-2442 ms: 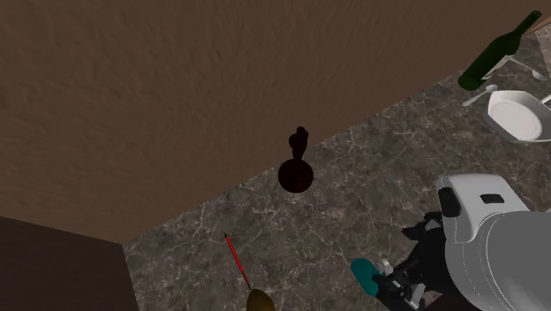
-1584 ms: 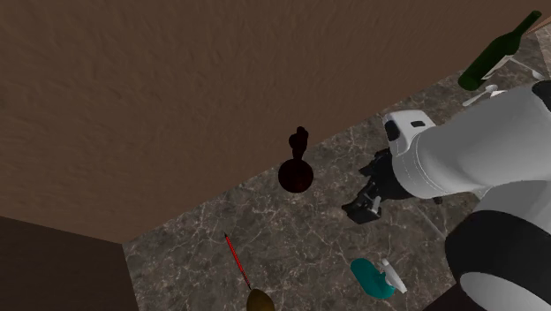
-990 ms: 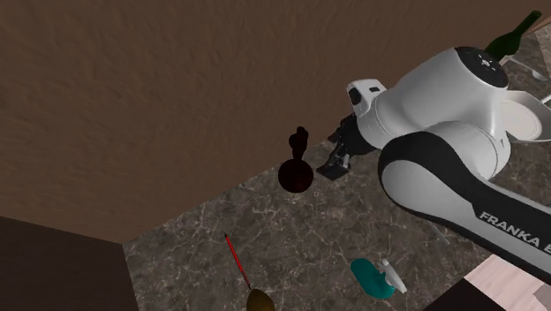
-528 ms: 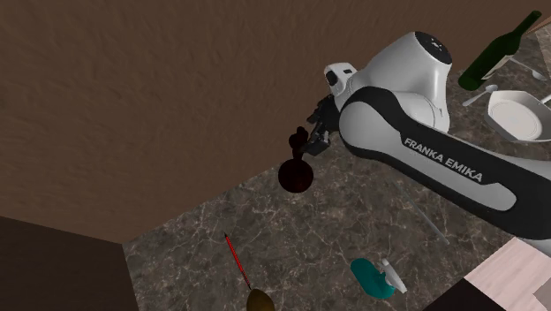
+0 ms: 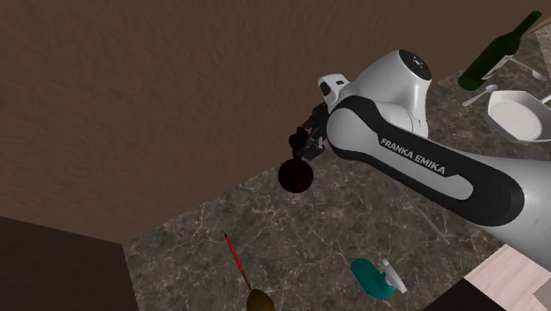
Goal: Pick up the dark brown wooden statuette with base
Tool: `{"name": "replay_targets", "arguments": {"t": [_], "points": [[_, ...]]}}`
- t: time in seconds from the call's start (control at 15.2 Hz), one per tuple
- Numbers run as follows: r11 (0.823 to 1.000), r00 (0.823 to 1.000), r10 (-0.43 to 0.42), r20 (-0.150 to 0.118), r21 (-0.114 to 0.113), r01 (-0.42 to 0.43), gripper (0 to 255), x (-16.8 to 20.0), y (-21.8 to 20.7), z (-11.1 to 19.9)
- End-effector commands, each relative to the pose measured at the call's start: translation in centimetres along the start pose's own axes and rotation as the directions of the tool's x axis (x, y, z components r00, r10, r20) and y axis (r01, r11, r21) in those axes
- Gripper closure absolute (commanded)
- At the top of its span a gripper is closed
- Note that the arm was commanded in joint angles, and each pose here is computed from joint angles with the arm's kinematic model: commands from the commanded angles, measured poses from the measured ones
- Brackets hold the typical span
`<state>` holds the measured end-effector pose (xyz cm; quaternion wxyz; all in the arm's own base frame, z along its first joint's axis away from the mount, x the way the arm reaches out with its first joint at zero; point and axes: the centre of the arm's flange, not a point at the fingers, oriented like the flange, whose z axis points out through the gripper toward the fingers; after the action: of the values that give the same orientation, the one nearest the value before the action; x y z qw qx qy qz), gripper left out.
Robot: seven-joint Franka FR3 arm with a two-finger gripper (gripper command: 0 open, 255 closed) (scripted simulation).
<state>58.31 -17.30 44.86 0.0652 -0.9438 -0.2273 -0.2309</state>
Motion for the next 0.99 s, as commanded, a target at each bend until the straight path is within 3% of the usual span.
{"name": "replay_targets", "arguments": {"t": [0.0,0.07,0.66,0.92], "points": [[1.000,1.000,0.000,0.000,0.000,0.000,0,-0.1,0.0,0.3],[1.000,1.000,0.000,0.000,0.000,0.000,255,-0.1,-0.1,0.3],[1.000,1.000,0.000,0.000,0.000,0.000,255,-0.1,0.0,0.3],[1.000,1.000,0.000,0.000,0.000,0.000,255,0.8,-0.1,-1.6]]}}
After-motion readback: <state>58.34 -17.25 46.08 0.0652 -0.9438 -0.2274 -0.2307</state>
